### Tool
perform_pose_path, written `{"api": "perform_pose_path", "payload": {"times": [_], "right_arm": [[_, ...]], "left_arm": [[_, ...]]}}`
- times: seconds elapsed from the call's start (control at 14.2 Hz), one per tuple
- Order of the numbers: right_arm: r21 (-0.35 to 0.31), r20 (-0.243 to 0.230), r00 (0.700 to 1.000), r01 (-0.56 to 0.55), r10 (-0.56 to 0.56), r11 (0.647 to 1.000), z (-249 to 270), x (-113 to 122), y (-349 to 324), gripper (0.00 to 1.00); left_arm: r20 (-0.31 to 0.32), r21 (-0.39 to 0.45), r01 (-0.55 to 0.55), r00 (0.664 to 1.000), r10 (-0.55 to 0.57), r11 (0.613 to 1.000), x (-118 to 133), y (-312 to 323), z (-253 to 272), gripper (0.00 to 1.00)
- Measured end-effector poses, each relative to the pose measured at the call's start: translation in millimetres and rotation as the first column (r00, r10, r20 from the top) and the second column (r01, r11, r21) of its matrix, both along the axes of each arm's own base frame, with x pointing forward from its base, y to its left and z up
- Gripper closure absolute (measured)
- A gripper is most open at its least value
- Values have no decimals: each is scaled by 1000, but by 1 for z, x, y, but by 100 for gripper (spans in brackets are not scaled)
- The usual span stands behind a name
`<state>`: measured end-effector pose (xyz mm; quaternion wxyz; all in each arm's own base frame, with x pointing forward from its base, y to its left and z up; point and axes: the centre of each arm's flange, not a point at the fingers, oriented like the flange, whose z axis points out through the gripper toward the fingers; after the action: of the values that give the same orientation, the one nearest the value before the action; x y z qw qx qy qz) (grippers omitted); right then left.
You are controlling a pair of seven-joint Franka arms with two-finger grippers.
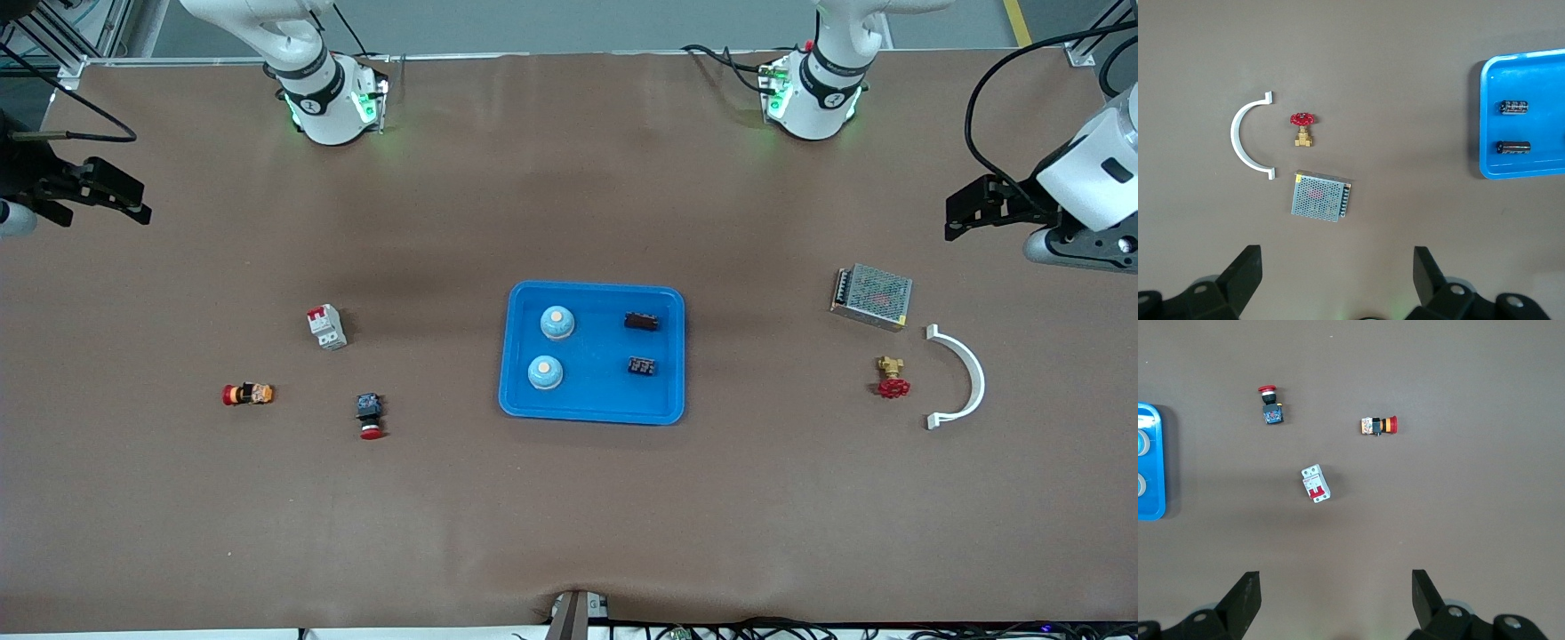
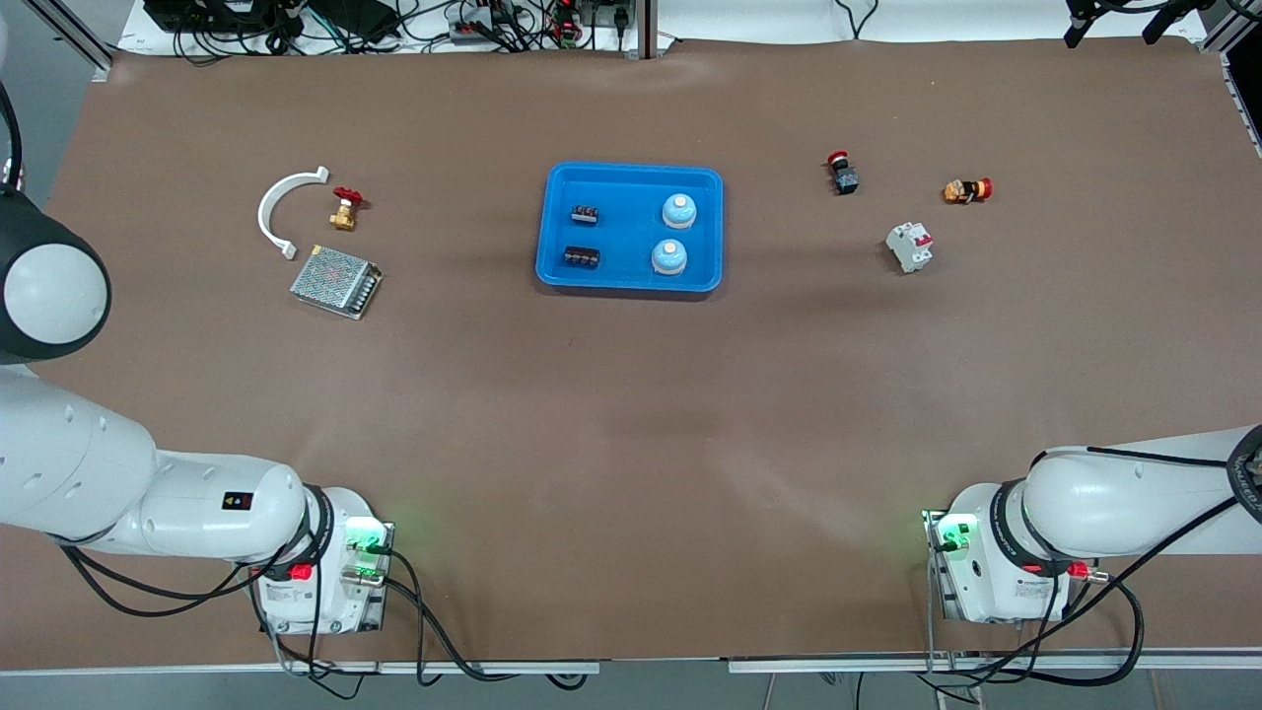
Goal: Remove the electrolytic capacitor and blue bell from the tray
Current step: 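Move the right gripper and the left gripper toward the blue tray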
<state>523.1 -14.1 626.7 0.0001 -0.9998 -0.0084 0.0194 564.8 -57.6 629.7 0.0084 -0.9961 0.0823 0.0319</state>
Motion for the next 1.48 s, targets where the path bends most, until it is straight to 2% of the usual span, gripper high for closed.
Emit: {"api": "perform_pose_path", "payload": {"times": [0.42, 0.7, 0.85, 1.06, 1.2, 1.48], "right_arm": [[3, 9, 1000, 2, -2, 1000, 4, 0, -1, 0], [37, 11, 1000, 0, 0, 999, 5, 1, 4, 0], [36, 15, 1000, -21, 21, 999, 4, 3, 18, 0], [35, 46, 997, -61, 59, 998, 2, 10, 52, 0], [37, 64, 996, -58, 56, 998, -3, 16, 73, 0], [45, 60, 998, -11, 8, 999, -33, 31, 135, 0]], "left_arm": [[2, 21, 4, 1000, -4, 1000, 0, 0, 0, 0], [3, 25, 6, 1000, -6, 1000, 0, -1, 0, 0], [2, -7, -16, 1000, 16, 1000, 1, 7, 1, 0], [-1, -31, -55, 999, 55, 998, 2, 26, 1, 0], [-8, -34, -120, 993, 120, 992, 3, 21, -2, 0], [-44, -23, -289, 957, 288, 957, 11, -2, -21, 0]]}}
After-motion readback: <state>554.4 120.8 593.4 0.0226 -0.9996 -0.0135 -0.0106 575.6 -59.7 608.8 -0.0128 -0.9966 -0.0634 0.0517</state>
